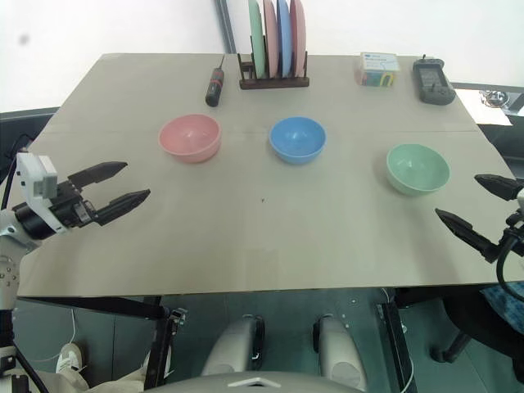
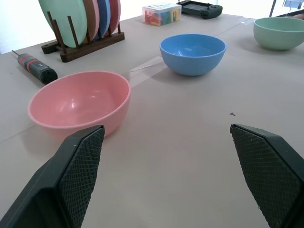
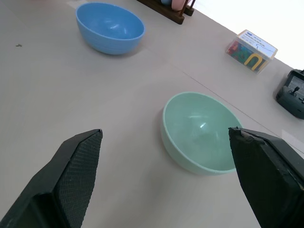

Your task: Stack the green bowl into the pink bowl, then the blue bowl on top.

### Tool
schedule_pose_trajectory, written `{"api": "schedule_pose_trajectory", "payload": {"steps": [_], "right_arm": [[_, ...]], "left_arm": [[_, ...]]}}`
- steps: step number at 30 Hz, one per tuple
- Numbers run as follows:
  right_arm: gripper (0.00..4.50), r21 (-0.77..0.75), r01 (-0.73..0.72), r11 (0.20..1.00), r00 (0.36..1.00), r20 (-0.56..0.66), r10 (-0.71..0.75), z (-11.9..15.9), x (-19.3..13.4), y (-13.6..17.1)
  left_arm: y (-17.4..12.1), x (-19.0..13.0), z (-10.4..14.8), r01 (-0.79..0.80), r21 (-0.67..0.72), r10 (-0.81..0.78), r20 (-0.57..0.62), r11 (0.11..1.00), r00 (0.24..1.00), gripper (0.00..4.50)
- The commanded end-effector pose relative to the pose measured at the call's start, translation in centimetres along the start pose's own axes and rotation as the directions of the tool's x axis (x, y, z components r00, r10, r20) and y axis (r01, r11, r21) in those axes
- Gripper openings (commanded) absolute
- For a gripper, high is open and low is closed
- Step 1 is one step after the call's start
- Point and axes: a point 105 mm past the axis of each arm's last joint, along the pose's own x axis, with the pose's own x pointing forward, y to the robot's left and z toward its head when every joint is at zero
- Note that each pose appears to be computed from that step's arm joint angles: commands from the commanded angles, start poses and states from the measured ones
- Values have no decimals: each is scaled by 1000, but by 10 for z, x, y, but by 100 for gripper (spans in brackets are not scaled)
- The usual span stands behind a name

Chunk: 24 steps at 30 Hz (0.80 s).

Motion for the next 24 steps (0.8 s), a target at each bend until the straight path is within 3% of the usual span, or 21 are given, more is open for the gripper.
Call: {"api": "schedule_pose_trajectory", "payload": {"steps": [1, 9, 14, 16, 18, 24], "right_arm": [[446, -42, -5, 999, 1000, 26, 6, 13, 3, 0], [446, -40, -54, 998, 996, 65, 57, 17, 23, 7], [446, -49, -139, 989, 978, 148, 145, 30, 47, 24], [446, -64, -206, 976, 956, 198, 215, 39, 64, 41], [446, -86, -288, 954, 924, 236, 300, 48, 82, 62], [446, -162, -466, 870, 801, 341, 492, 72, 127, 118]], "left_arm": [[-2, 6, 11, 20, 36, -21, 24, 999, 999, 450], [-9, 21, 7, 3, 24, -2, -13, 1000, 1000, 450], [2, 37, 5, -169, 227, 207, -153, 959, 966, 450], [5, 48, 4, -162, 332, 252, -248, 929, 936, 450], [7, 61, -1, -46, 484, 260, -386, 874, 885, 450], [17, 112, 15, -32, 610, 349, -409, 791, 843, 450]]}}
